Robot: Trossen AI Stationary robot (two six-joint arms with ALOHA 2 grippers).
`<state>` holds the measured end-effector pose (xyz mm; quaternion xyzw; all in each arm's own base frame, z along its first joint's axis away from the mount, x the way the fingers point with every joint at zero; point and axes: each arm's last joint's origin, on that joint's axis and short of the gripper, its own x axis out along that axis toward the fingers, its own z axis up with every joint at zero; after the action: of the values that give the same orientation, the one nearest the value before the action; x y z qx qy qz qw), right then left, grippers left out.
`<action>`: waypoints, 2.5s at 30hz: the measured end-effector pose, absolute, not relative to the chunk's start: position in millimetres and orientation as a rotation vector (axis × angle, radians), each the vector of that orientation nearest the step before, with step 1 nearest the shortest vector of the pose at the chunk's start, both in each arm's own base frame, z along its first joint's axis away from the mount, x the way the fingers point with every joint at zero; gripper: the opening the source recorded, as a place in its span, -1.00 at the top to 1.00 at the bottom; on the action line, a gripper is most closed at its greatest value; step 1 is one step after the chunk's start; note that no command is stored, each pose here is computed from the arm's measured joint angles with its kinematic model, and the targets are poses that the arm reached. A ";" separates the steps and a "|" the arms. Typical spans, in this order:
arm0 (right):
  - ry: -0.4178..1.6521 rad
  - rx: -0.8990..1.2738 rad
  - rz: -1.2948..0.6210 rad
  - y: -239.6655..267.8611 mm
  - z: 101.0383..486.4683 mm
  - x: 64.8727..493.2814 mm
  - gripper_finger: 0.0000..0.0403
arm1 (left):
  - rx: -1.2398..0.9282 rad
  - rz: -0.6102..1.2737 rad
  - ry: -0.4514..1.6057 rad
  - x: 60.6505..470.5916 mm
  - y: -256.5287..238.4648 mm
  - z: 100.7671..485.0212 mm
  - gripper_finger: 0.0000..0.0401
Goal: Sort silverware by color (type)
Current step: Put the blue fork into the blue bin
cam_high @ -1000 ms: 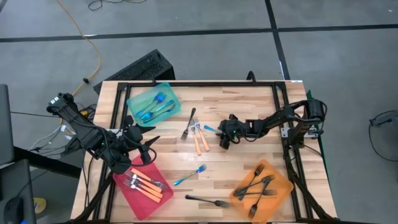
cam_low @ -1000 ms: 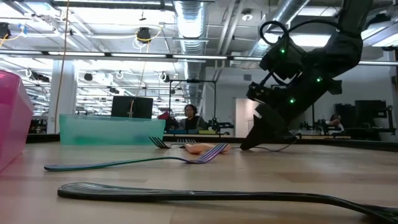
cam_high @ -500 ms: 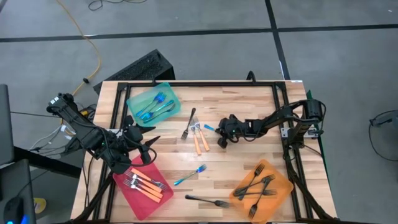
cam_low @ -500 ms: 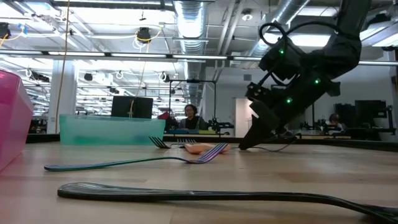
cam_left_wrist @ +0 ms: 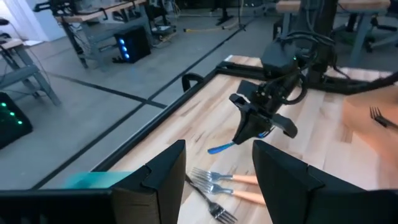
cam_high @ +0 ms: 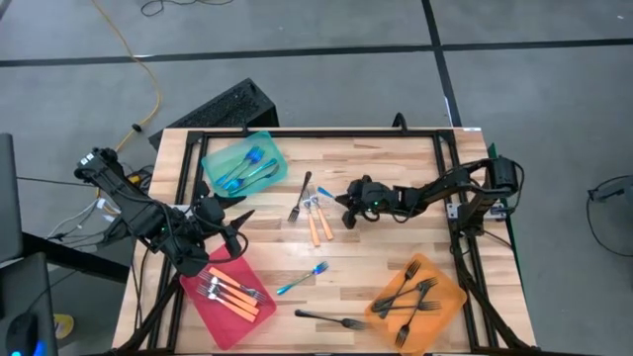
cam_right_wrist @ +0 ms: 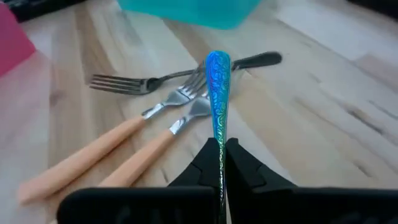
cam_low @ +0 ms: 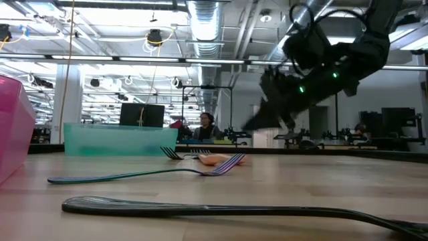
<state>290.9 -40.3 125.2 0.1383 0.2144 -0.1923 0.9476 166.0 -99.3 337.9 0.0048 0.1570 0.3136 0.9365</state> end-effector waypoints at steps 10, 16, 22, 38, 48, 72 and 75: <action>-0.012 0.227 -0.327 -42.5 178.4 302.2 0.87 | -0.098 0.683 0.254 164.8 -97.8 310.6 0.15; -0.087 0.211 -0.266 -46.7 199.6 315.1 0.87 | -0.231 0.653 0.161 163.3 -96.3 282.9 0.15; -0.155 0.166 -0.186 -45.1 222.8 328.1 0.87 | -0.290 0.445 0.058 166.9 -86.6 274.6 0.15; -0.253 0.068 -0.040 -25.6 256.9 349.0 0.87 | -0.187 0.206 -0.303 183.5 -5.0 236.7 0.15; -0.283 0.047 -0.022 -20.2 263.0 350.4 0.87 | -0.054 0.057 -0.308 218.6 -2.8 239.8 0.15; -0.259 0.036 0.003 -11.0 260.8 351.3 0.85 | -0.060 0.040 -0.377 268.1 15.1 246.5 0.15; -0.257 0.035 0.003 -11.1 260.5 351.4 0.86 | -0.047 0.038 -0.400 267.5 15.0 248.9 0.15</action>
<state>351.4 -11.1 260.5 0.0177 -0.1280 0.0013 0.9916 267.5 15.0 248.9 -0.0234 -0.1985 0.0191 0.9796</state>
